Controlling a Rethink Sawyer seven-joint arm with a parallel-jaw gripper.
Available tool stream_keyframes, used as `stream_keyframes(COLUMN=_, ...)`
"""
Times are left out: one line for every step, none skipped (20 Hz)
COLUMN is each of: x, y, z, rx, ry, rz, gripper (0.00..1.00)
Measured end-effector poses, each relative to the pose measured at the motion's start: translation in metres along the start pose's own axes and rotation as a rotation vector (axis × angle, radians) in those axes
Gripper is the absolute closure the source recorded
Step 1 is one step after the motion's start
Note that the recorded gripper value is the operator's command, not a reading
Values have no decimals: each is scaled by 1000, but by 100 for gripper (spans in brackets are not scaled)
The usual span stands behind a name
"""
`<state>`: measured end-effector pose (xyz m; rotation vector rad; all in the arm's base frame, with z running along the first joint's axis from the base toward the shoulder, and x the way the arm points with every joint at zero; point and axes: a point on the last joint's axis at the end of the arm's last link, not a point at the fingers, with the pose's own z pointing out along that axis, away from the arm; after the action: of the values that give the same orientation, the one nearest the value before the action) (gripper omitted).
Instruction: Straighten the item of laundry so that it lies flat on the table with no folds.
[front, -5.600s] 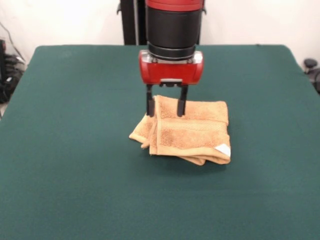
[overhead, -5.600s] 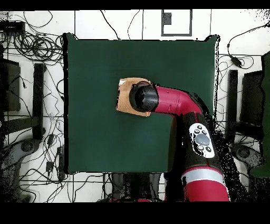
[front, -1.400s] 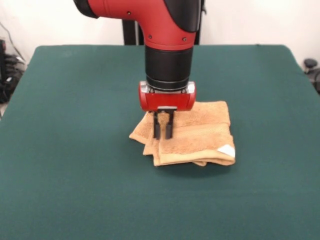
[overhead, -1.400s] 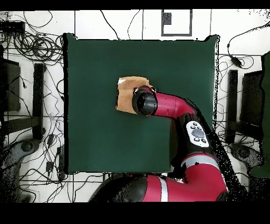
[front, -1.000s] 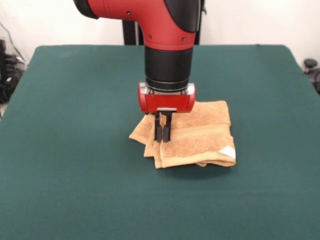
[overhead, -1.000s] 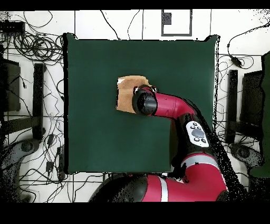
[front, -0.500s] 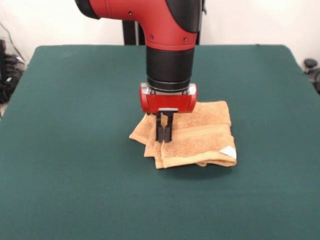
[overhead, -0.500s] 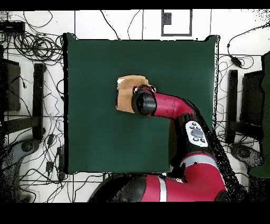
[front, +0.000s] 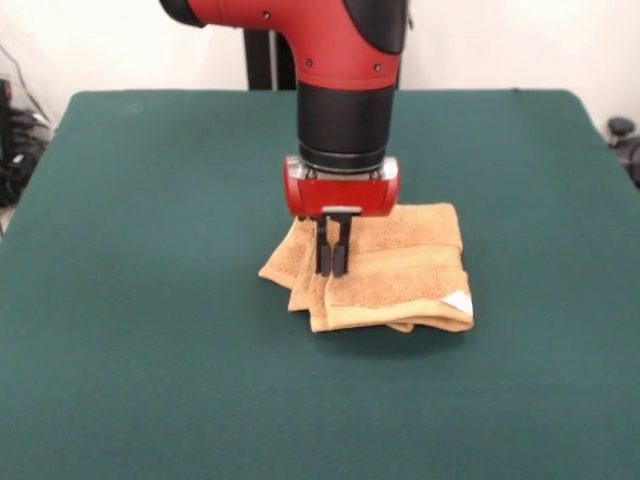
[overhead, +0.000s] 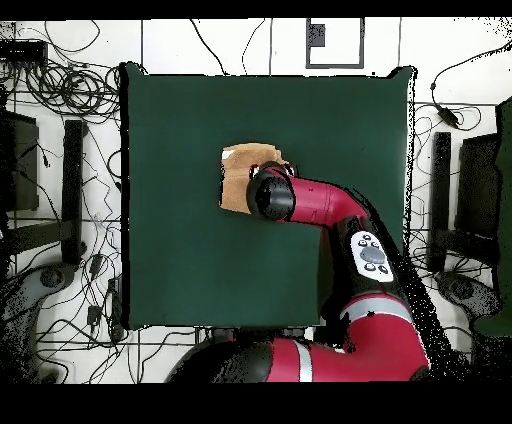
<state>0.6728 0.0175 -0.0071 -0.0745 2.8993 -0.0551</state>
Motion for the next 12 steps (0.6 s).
stream_keyframes(x=0, y=1, z=-3, rx=0, ry=-1, rz=-2, gripper=100)
stream_keyframes(x=0, y=2, z=-7, rx=1, ry=-2, rz=-4, gripper=100)
stream_keyframes(x=0, y=3, z=-11, rx=1, ry=-3, rz=-6, gripper=100)
stream_keyframes(x=0, y=5, z=-15, rx=2, ry=-5, rz=-9, gripper=100)
stream_keyframes(x=0, y=6, z=-19, rx=2, ry=-7, rz=-11, gripper=100)
stream_keyframes(x=0, y=7, z=-24, rx=2, ry=-10, rz=-14, gripper=100)
stream_keyframes(x=0, y=9, z=-29, rx=3, ry=-12, rz=-16, gripper=100)
stream_keyframes(x=0, y=10, z=-34, rx=3, ry=-13, rz=-17, gripper=100)
stream_keyframes(x=0, y=10, z=-36, rx=3, ry=-14, rz=-18, gripper=100)
stream_keyframes(x=1, y=10, z=-39, rx=4, ry=-15, rz=-18, gripper=100)
stream_keyframes(x=2, y=10, z=-42, rx=4, ry=-14, rz=-19, gripper=100)
stream_keyframes(x=2, y=10, z=-44, rx=4, ry=-14, rz=-19, gripper=100)
